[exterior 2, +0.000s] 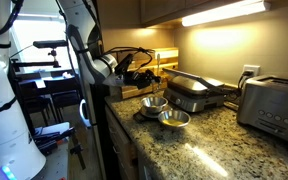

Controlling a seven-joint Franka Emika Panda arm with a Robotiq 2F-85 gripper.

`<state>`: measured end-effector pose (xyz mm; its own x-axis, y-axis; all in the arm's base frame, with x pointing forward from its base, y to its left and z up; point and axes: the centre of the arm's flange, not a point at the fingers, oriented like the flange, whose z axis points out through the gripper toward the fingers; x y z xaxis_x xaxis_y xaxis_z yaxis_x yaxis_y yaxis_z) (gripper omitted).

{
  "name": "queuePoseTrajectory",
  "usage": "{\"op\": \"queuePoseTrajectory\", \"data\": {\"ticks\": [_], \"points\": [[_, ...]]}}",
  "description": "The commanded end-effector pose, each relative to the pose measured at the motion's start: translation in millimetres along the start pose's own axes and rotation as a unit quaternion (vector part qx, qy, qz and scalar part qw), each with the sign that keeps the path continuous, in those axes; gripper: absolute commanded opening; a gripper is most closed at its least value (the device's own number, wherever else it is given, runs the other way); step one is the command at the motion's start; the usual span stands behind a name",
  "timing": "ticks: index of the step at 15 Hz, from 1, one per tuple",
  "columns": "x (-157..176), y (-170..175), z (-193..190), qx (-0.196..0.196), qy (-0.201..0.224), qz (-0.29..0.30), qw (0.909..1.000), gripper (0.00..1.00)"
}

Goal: Take the spoon and use it to scoop the contents from the right silver bowl and into the left silver bowl then put the spoon next to the right silver bowl

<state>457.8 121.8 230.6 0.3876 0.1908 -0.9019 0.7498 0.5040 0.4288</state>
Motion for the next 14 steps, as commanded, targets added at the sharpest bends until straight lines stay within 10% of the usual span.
{"op": "queuePoseTrajectory", "data": {"ticks": [1, 14], "points": [[-8.4, -5.7, -2.6, -0.017, -0.003, -0.006, 0.9998, 0.02], [-25.1, 0.7, 17.5, 0.026, 0.058, 0.035, 0.9974, 0.02]]}}
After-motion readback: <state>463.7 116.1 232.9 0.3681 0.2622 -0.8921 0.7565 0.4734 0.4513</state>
